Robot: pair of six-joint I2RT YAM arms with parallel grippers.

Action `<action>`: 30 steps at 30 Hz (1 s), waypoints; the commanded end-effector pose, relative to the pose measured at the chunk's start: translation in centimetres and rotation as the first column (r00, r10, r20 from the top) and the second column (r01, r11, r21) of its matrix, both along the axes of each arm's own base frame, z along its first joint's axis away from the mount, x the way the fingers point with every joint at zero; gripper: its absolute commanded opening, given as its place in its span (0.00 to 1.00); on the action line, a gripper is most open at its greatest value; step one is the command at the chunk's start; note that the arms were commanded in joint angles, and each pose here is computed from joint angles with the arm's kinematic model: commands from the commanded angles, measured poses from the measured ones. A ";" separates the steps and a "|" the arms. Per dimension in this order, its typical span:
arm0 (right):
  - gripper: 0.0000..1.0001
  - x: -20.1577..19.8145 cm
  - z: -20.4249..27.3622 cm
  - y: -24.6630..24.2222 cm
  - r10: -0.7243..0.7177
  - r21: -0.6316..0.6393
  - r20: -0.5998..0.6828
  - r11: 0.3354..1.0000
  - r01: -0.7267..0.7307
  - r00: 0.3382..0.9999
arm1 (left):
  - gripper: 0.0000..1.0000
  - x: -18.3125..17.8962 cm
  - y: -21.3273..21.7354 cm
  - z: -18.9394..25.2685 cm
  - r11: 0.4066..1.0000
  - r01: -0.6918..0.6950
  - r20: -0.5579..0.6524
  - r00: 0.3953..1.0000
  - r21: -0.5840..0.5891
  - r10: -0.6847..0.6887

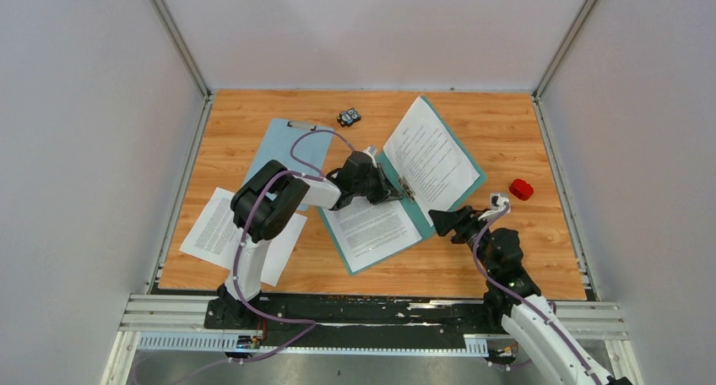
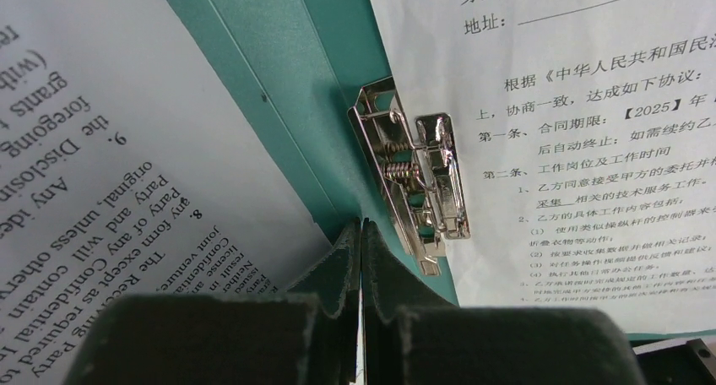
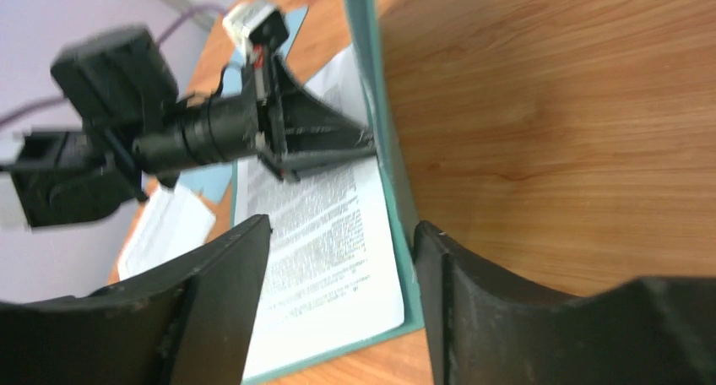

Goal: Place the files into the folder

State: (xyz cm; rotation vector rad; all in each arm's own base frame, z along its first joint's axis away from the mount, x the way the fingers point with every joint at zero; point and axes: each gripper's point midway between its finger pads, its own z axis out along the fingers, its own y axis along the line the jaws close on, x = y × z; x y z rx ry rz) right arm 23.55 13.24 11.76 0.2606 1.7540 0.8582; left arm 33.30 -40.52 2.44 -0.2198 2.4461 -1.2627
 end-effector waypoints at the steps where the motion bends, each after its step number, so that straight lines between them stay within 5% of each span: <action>1: 0.70 -1.6 2.9 2.9 0.236 -0.100 0.117 0.969 -0.225 0.965 | 0.00 -1.7 1.6 -4.4 0.991 0.011 -0.066 0.998 0.133 -0.002; 18: 0.82 -4.4 8.9 6.4 0.488 -0.120 0.250 0.873 -0.473 0.836 | 0.00 -1.4 0.8 -2.0 0.994 0.034 -0.012 0.999 0.105 -0.032; 30: 0.86 -5.7 13.1 8.1 0.605 -0.148 0.292 0.794 -0.590 0.741 | 0.06 -0.9 0.8 4.8 0.993 0.077 0.109 0.990 0.092 -0.087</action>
